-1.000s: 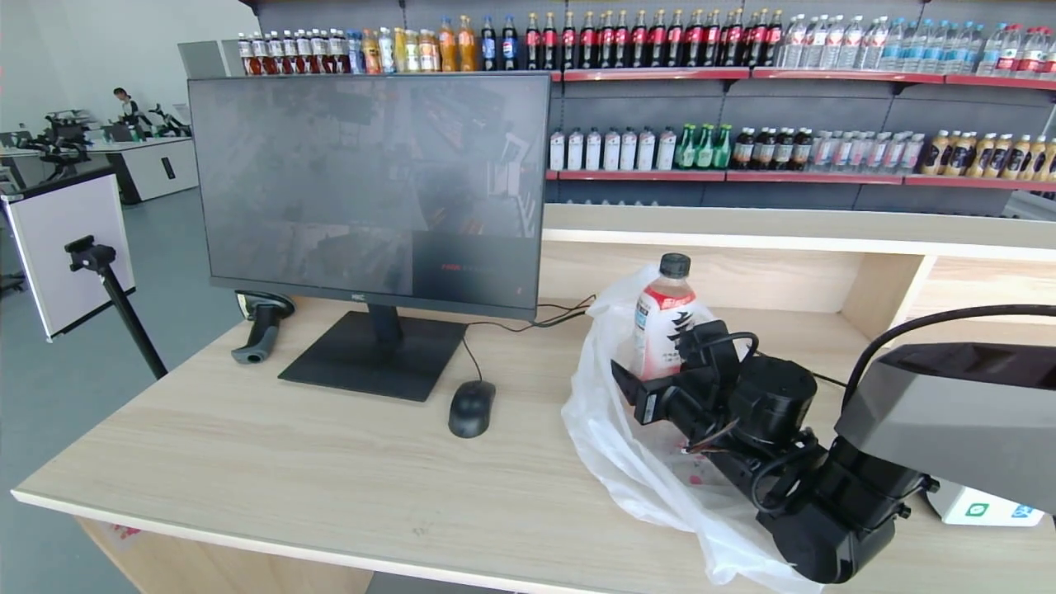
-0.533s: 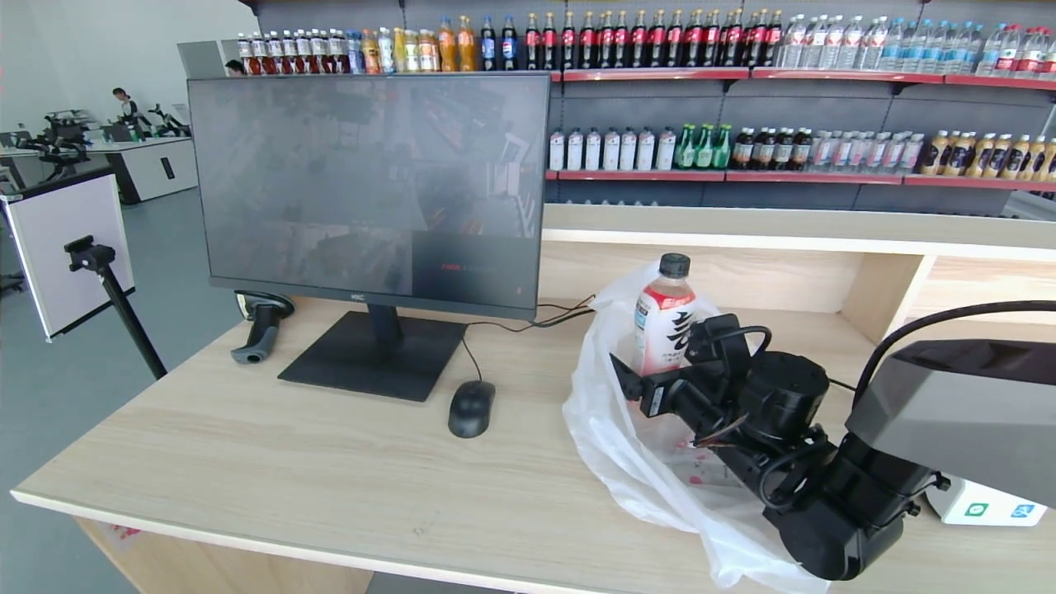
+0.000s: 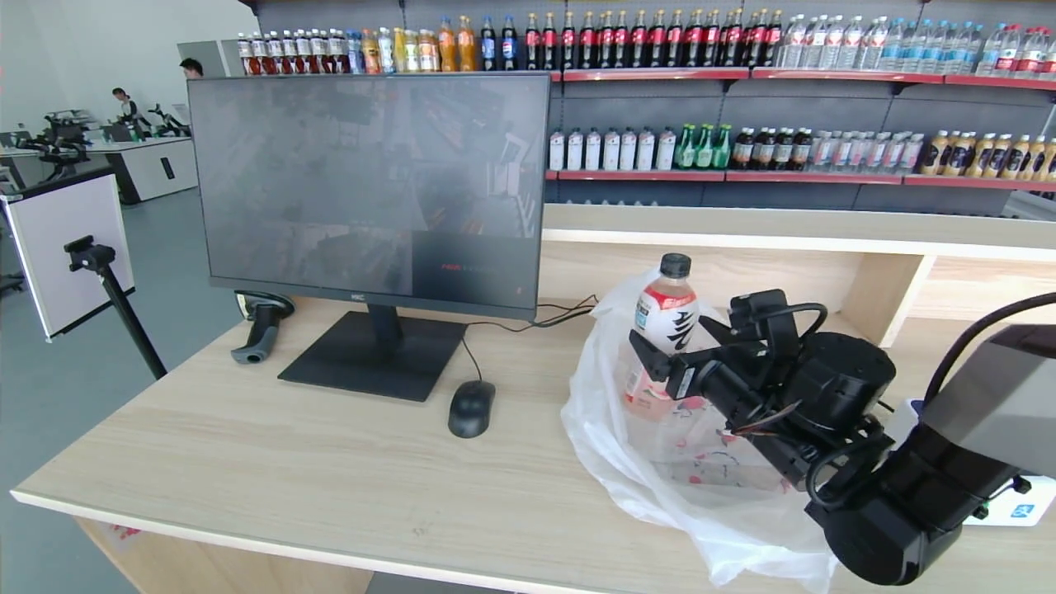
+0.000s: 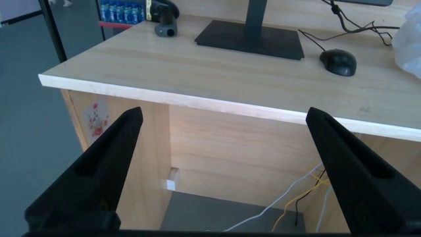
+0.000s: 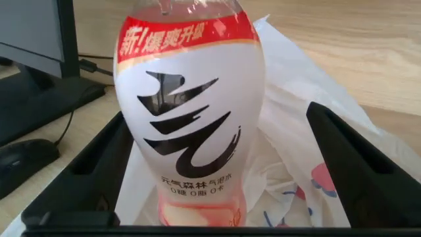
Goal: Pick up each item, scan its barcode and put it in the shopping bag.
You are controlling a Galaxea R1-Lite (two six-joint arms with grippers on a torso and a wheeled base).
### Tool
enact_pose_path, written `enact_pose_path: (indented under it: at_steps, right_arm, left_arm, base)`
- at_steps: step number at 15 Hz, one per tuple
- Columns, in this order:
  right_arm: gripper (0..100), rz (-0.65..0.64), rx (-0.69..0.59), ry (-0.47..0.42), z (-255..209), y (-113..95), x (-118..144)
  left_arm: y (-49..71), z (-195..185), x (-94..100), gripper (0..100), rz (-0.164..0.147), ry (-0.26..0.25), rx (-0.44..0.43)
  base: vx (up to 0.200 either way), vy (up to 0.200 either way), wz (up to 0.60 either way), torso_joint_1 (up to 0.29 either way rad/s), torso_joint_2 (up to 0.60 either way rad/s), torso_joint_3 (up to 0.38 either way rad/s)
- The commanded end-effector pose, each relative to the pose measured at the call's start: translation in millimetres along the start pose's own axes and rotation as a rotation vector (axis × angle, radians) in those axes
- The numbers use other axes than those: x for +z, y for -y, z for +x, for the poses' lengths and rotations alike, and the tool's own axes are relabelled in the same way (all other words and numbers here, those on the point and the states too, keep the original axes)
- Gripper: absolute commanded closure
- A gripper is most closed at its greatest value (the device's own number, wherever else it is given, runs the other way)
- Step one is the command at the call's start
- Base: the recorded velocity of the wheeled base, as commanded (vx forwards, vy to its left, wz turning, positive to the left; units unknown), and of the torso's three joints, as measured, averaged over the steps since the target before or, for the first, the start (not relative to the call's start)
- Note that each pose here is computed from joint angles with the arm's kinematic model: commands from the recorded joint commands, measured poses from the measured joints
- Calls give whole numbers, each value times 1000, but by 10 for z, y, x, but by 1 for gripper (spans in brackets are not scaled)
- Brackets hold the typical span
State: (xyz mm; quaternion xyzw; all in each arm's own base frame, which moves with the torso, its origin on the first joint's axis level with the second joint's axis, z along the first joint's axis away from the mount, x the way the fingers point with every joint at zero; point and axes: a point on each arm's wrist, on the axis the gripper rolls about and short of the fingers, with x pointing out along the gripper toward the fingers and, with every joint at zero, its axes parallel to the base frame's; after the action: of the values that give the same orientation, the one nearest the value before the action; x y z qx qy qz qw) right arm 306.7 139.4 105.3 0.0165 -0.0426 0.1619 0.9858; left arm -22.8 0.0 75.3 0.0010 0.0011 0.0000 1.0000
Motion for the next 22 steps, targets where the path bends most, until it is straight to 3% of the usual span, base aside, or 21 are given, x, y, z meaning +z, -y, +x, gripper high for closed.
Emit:
enact_pose_path:
  at_steps: [1,5,10,12,14,20,22]
  right_arm:
    - [0,-9,3,61,-126,1,251]
    - [0,-13,18,107,-389,20,498]
    - [0,-47,56,125,-578,9,606]
    - [0,-50,56,89,-669,21,545]
    - [0,-44,54,122,-622,15,612]
    - [0,-34,34,90,-691,80,558]
    - [0,-33,34,91,-689,80,561]
  left_arm:
    - [0,0,0,0,0,1,0]
    - [0,0,0,0,0,1,0]
    - [0,0,2,0,0,2,0]
    - [0,0,0,0,-2,1,0]
    - [0,0,0,0,-2,1,0]
    - [0,0,2,0,-2,2,0]
    - [0,0,2,0,-2,2,0]
  base:
    - [0,0,0,0,0,0]
    - [0,0,0,0,0,0]
    - [0,0,0,0,0,0]
    - [-200,0,0,0,-2,2]
    - [-200,0,0,7,10,0]
    - [-200,0,0,-6,1,2]
    - [-100,0,-600,10,2,2]
